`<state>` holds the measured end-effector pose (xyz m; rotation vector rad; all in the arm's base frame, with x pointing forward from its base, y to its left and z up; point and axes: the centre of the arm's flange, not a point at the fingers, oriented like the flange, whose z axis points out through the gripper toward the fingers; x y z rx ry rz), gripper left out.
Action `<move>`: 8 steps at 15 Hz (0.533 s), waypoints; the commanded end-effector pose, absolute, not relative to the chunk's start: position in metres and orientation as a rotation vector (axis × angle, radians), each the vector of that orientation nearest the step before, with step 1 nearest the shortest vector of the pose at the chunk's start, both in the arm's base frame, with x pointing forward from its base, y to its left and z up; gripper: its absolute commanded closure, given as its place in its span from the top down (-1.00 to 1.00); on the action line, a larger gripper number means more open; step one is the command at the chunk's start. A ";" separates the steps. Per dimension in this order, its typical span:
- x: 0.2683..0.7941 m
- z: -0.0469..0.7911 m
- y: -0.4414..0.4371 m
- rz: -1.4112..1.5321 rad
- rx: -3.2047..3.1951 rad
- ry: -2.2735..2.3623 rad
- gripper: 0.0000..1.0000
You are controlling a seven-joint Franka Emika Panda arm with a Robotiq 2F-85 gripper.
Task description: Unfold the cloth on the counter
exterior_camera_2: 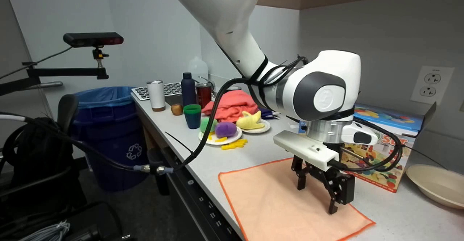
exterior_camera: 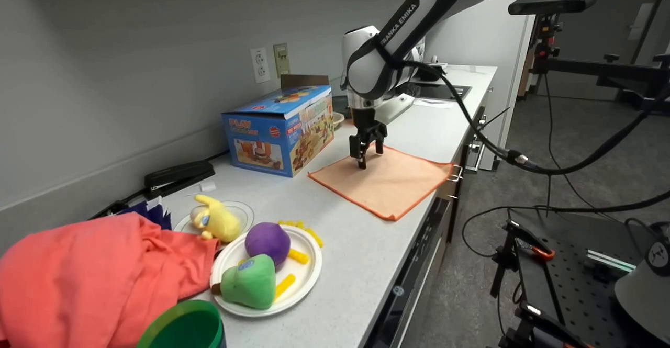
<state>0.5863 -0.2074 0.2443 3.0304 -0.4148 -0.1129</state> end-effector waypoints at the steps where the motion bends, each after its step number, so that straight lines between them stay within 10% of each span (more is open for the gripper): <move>1: 0.610 0.246 -0.217 -0.107 3.015 -0.344 1.00; 8: 0.617 0.255 -0.213 -0.103 2.943 -0.205 1.00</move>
